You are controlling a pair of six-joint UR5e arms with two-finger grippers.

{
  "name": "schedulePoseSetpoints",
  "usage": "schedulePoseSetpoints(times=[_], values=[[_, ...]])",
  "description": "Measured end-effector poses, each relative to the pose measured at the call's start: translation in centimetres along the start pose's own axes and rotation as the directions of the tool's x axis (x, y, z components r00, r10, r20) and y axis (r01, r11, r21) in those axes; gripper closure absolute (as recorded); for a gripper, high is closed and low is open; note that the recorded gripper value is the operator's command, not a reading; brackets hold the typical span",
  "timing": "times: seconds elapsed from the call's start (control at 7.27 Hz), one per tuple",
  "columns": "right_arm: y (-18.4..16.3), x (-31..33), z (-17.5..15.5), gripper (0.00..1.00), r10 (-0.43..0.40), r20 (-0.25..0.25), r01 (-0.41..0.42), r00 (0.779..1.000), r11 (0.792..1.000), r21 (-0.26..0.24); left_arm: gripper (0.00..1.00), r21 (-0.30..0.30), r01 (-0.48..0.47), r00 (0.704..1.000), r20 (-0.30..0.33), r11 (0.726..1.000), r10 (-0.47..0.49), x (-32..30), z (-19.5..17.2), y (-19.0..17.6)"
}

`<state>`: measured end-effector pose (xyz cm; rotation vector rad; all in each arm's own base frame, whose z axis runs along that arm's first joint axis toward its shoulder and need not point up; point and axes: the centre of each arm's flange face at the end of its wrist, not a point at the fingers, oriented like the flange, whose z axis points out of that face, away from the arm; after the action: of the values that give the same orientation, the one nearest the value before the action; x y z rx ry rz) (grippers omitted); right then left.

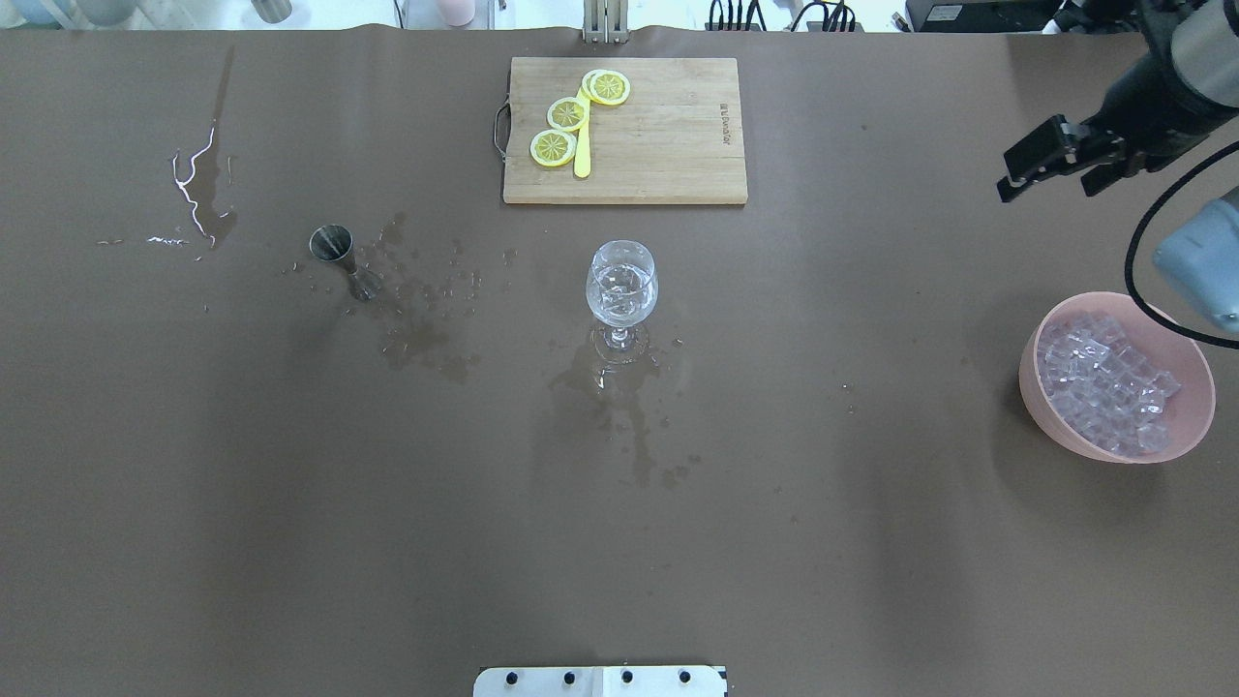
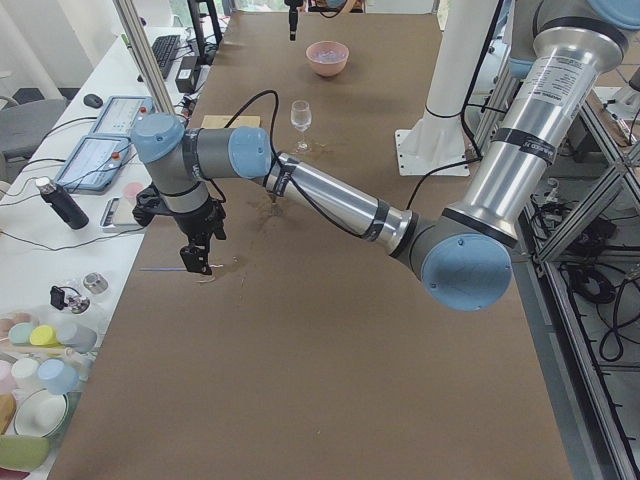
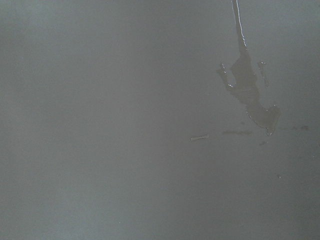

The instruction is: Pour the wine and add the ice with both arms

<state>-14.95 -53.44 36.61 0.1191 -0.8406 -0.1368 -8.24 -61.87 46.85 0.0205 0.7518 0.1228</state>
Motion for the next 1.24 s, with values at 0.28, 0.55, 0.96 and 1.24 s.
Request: schedulePoseSetpoints(times=[0.28,0.55,0.96,1.24], values=[[3.3,10.8,0.1,0.00,-0.026,-0.052,0.023,0.998,0.998,-0.057,0.02,-0.023,-0.027,1.000,-0.015,0.999,0.026,-4.0,1.8,2.9],[6.8,21.9,1.3,0.00,-0.003,-0.041,-0.001,0.999,0.994,-0.112,0.02,-0.050,-0.017,0.999,-0.031,0.999,0.016,-7.3,4.0,6.3],[9.7,28.6,2.0,0.00,0.053,-0.089,-0.065,0.995,0.988,-0.138,0.02,-0.072,0.012,0.999,-0.040,0.997,-0.014,-9.5,5.9,8.9],[10.2,29.9,1.9,0.00,0.070,-0.120,-0.086,0.990,0.987,-0.138,0.02,-0.076,0.017,0.999,-0.042,0.997,-0.020,-10.2,6.8,9.8]])
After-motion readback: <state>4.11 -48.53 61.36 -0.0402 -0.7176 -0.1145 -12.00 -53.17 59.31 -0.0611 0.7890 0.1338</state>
